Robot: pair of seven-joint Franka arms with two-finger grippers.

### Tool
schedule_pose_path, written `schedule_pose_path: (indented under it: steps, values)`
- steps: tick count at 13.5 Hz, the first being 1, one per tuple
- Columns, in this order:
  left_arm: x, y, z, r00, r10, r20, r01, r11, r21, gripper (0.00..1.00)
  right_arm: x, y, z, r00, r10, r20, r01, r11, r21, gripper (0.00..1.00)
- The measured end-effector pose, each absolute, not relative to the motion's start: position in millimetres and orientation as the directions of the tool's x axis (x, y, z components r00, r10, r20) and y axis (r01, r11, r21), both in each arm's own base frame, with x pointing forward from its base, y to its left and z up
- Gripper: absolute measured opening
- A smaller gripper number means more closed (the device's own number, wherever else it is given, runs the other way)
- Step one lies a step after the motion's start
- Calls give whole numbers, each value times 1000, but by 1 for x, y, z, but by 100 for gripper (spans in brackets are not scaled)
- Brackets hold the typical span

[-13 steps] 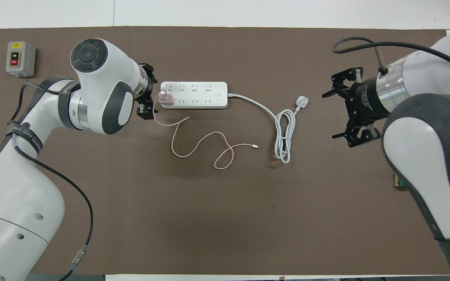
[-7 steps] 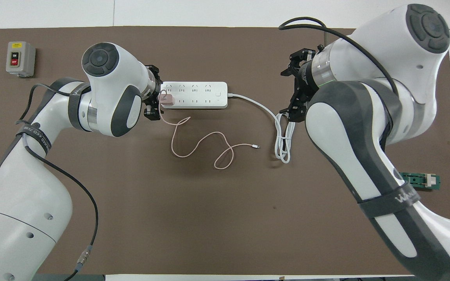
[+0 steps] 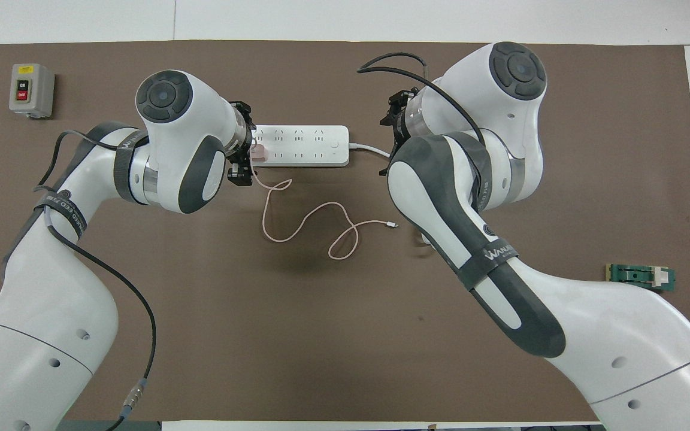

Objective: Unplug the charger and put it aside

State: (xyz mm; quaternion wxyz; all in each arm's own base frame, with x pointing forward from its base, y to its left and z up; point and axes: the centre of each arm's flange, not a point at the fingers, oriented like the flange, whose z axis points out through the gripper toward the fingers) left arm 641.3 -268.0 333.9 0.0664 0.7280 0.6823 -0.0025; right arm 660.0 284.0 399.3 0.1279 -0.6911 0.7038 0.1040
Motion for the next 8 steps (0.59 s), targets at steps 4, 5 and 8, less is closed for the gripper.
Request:
schedule_pose_path:
  steps: [4,5,8]
  values:
    - [642,-268,334,69,993,-96,993,-59,101,100,683,326,388,36,-931,-364,-998,-17,-56,100]
    - [642,-268,334,69,993,-97,993,-59,106,100,688,332,385,43,-928,-369,-998,-21,-63,100]
    - [643,-268,334,69,993,-98,992,-58,111,100,697,340,372,48,-926,-376,-998,-31,-52,100]
